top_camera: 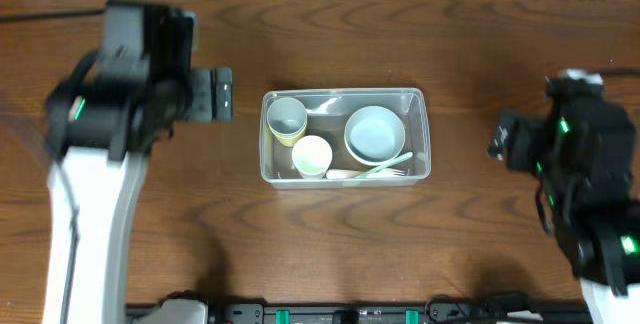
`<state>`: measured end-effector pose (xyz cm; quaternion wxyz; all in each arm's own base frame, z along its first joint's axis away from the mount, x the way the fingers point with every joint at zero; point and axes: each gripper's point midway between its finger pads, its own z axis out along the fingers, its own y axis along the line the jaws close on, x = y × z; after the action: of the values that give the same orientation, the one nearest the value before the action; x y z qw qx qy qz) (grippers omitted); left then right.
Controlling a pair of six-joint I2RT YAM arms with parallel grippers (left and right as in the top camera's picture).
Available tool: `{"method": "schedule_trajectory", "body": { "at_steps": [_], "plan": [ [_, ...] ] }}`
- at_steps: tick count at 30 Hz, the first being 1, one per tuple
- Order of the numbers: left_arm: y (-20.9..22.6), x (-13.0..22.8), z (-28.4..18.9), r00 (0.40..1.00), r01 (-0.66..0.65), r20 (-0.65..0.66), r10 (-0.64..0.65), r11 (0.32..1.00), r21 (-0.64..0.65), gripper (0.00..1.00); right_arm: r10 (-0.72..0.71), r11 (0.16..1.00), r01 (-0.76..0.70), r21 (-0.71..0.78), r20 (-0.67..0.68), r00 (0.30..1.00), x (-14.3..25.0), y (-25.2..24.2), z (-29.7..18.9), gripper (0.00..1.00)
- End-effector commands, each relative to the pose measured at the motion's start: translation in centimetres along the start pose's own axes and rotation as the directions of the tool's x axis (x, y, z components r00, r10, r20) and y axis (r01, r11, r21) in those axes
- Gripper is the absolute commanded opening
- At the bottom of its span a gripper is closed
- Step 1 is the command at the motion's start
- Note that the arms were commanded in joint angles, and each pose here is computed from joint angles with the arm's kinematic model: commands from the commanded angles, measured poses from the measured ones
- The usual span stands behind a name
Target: Pack container
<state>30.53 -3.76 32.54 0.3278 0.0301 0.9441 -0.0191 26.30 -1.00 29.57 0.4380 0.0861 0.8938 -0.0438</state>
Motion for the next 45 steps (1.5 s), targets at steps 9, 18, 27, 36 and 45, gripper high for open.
{"method": "schedule_trajectory", "body": {
  "at_steps": [9, 18, 27, 36, 45],
  "plan": [
    [-0.3, 8.4, -8.4, 0.942, -0.056, 0.334, 0.035, 0.997, 0.055, 0.98, 0.154, 0.987, -0.156, 0.031, 0.065, 0.986, 9.1, -2.9, -0.7, 0.99],
    [-0.1, 12.7, -5.2, 0.934, -0.045, 0.357, 0.02, 0.997, 0.061, 0.98, 0.285, 0.955, -0.29, 0.056, 0.091, 0.954, 11.5, -3.9, 0.0, 0.99],
    [-0.1, 13.3, -4.0, 0.947, -0.046, 0.321, 0.024, 0.997, 0.059, 0.98, 0.285, 0.956, -0.29, 0.053, 0.089, 0.955, 11.5, -3.8, 0.0, 0.99],
    [-0.1, 13.3, -4.0, 0.947, -0.046, 0.321, 0.024, 0.997, 0.059, 0.98, 0.281, 0.956, -0.286, 0.059, 0.081, 0.956, 11.7, -3.9, 0.0, 0.99],
    [-0.1, 13.3, -4.0, 0.947, -0.046, 0.321, 0.024, 0.997, 0.059, 0.98, 0.16, 0.987, -0.151, -0.061, 0.189, 0.969, 11.5, -2.3, 0.3, 0.99]
  ]
}}
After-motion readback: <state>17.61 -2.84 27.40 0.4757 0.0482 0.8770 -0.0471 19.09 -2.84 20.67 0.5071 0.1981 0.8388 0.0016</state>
